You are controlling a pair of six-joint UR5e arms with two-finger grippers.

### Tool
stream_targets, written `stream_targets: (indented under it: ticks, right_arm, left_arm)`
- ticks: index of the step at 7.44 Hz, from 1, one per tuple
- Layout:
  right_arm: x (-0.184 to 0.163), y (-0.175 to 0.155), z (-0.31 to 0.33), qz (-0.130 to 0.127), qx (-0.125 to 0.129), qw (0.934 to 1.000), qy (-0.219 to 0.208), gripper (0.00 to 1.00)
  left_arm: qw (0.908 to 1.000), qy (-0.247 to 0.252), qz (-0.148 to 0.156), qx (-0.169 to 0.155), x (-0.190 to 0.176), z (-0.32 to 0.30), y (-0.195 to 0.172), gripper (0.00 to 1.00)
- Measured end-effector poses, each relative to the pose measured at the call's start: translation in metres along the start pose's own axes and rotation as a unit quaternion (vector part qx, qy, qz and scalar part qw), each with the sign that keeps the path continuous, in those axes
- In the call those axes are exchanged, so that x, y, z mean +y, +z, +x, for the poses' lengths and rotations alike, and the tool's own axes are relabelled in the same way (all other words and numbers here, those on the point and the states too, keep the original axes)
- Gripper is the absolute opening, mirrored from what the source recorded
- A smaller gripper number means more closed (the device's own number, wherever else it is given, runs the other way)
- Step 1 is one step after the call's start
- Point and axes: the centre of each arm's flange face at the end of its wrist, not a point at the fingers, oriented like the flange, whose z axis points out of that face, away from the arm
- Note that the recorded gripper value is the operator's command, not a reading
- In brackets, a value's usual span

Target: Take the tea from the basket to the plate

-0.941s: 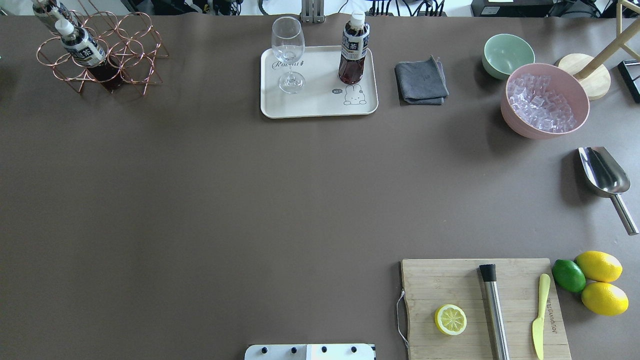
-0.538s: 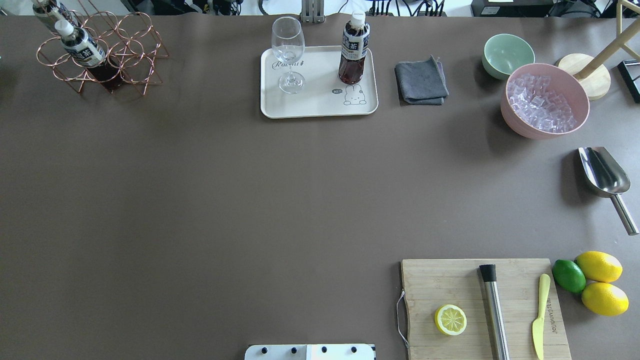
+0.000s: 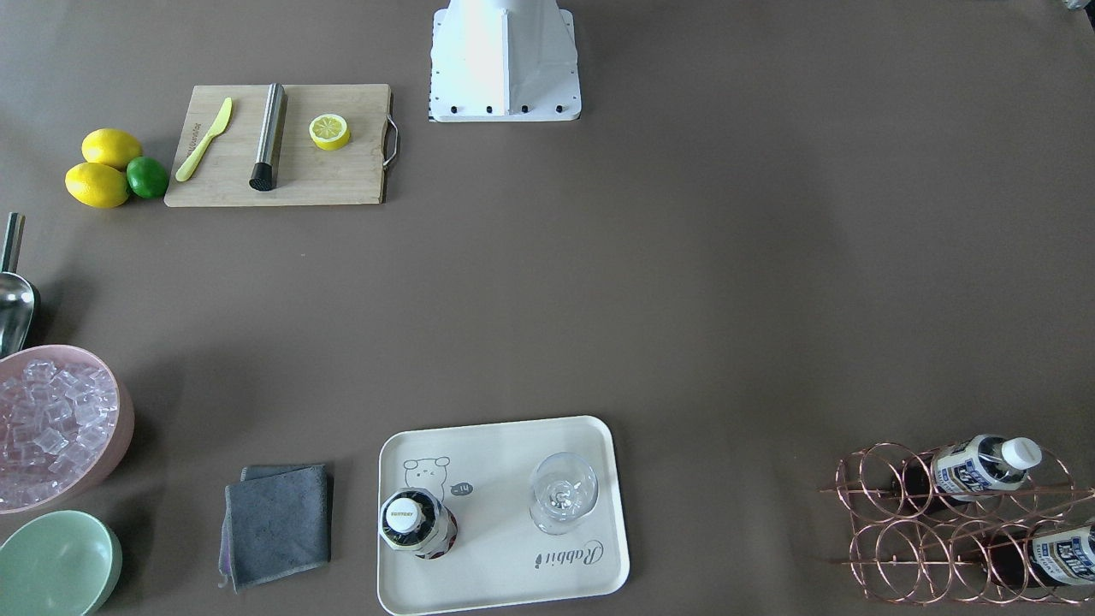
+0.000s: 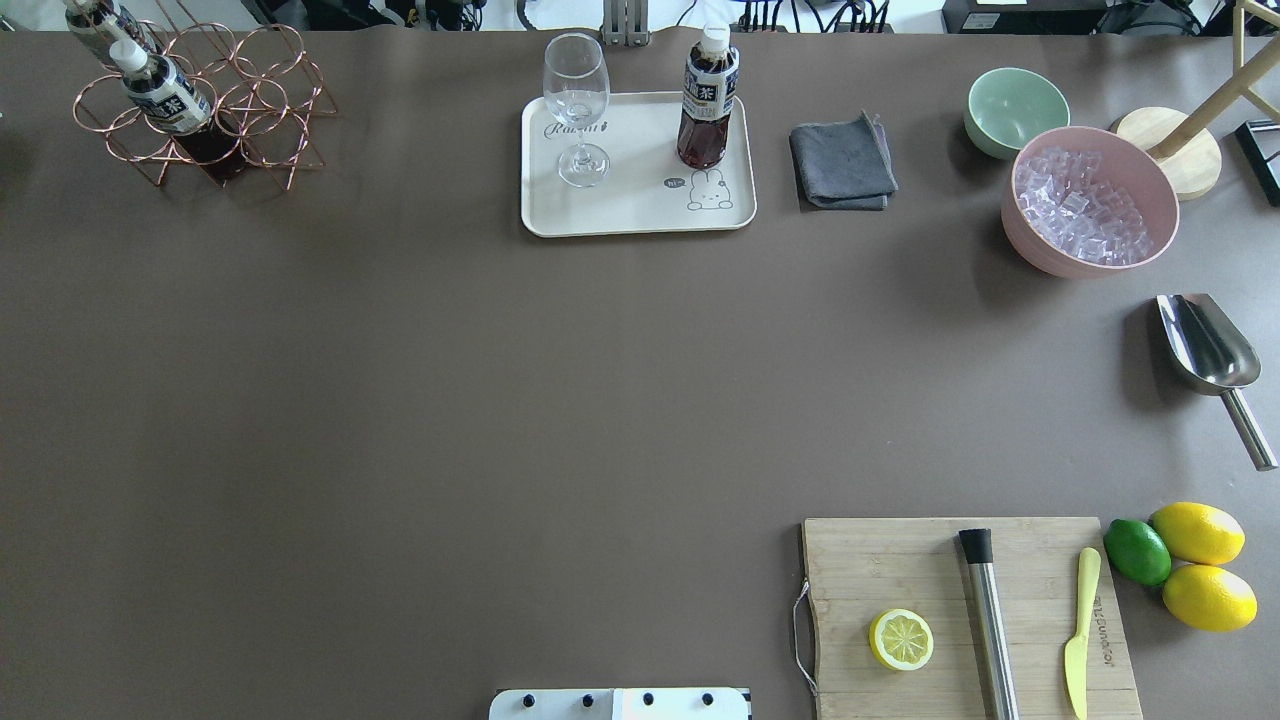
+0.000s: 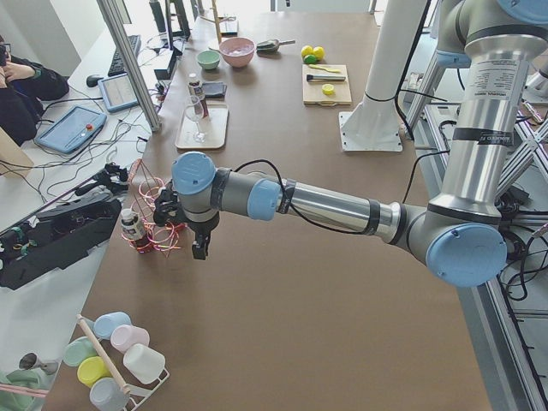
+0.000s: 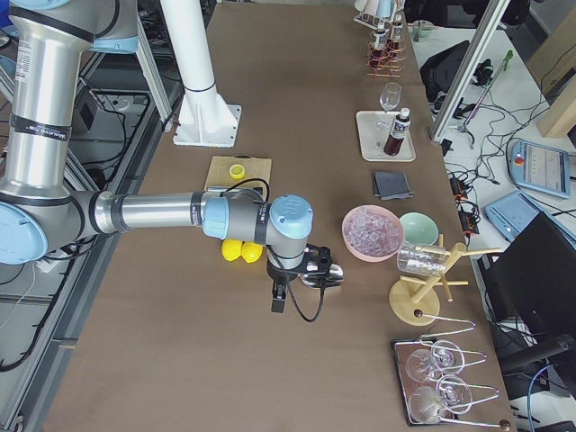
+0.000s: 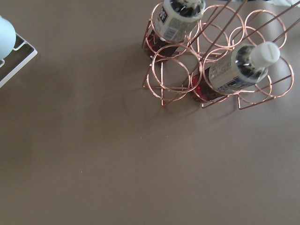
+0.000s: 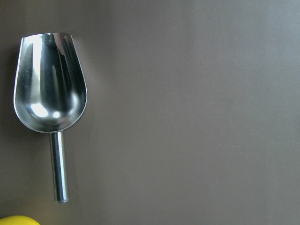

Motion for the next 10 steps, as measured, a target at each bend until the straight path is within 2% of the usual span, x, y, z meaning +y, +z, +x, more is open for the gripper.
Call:
stream_targets:
  ticks: [1, 4, 6, 10]
  right_arm:
    - [0.000, -0.002, 0.001, 0.003, -0.005, 1.0000, 0.003, 1.00]
    - [0.000, -0.004, 0.003, 0.005, -0.008, 0.9999, 0.006, 1.00]
    - [0.000, -0.005, 0.003, 0.005, -0.008, 0.9999, 0.007, 1.00]
    - [0.000, -0.003, 0.006, 0.004, 0.001, 1.0000, 0.007, 1.00]
  left_arm:
    - [0.9994, 0.001, -0.023, -0.026, 0.006, -0.016, -0.001, 0.98]
    - [0.9924, -0.023, -0.094, -0.077, 0.022, -0.052, -0.009, 0.98]
    - [0.9904, -0.027, -0.102, -0.089, 0.025, -0.054, -0.010, 0.98]
    - [0.9890, -0.024, -0.113, -0.092, 0.028, -0.051, 0.002, 0.98]
